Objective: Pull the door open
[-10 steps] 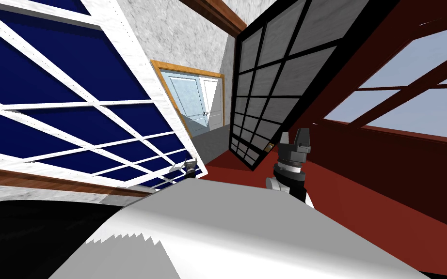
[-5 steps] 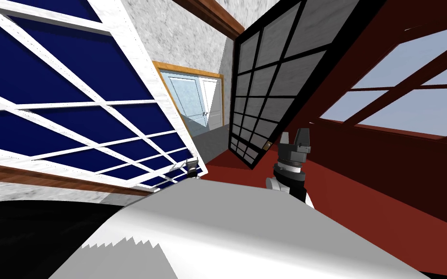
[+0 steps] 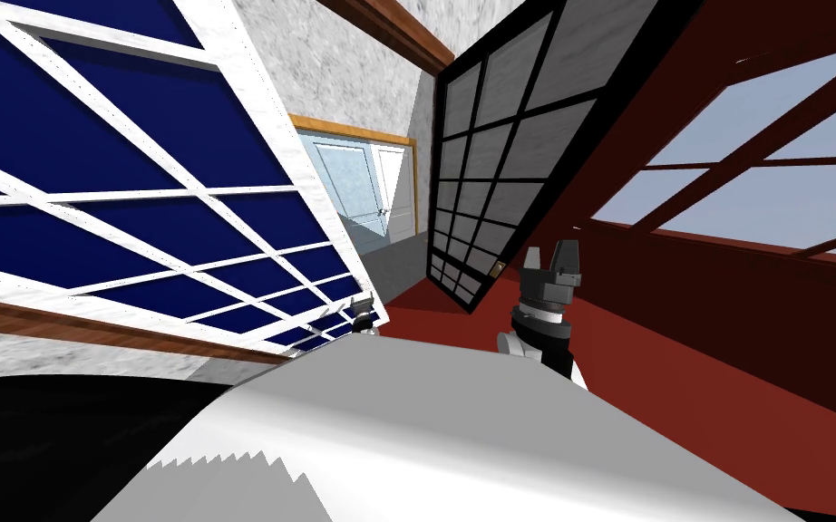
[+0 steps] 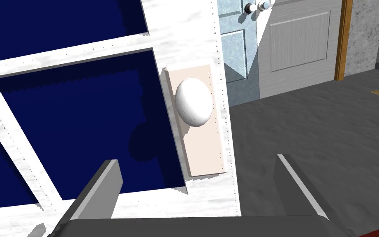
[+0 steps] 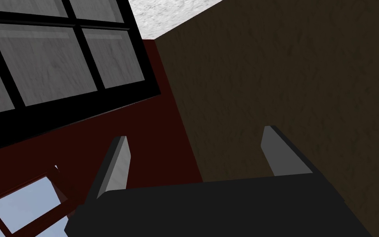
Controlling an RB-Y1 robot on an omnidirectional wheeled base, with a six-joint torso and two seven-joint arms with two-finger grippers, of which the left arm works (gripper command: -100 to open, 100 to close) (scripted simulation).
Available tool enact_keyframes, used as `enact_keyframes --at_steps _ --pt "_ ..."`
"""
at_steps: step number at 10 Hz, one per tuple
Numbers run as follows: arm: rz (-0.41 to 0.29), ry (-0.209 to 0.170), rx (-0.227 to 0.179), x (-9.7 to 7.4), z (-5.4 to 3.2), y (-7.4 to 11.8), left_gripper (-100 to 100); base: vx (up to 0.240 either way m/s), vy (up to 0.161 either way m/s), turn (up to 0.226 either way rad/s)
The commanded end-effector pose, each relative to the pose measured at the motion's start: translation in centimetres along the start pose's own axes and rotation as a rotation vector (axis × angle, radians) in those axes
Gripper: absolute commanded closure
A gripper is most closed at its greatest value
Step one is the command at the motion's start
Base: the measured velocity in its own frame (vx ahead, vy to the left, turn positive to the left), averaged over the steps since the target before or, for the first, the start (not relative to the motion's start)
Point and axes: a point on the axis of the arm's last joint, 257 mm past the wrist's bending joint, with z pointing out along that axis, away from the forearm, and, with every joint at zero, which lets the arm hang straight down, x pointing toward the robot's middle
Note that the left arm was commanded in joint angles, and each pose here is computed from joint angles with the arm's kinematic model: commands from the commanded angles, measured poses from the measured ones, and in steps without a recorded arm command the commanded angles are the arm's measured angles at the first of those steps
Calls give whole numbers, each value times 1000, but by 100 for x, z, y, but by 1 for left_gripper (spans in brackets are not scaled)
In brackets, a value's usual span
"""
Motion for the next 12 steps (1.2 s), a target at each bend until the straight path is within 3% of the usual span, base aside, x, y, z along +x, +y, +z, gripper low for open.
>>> enact_keyframes --at_steps 1,3,4,5,12 --pt "-60 -5 3 -5 3 48 -100 -77 -1 -22" --pt "-103 -7 5 -1 2 85 -100 -66 12 -16" --pt "-89 -7 4 0 1 76 -100 -28 3 -3" --pt "-93 -7 8 -35 6 -79 -100 97 -1 -27" --pt "-94 -6 21 -120 16 -643 -100 145 -5 -18"
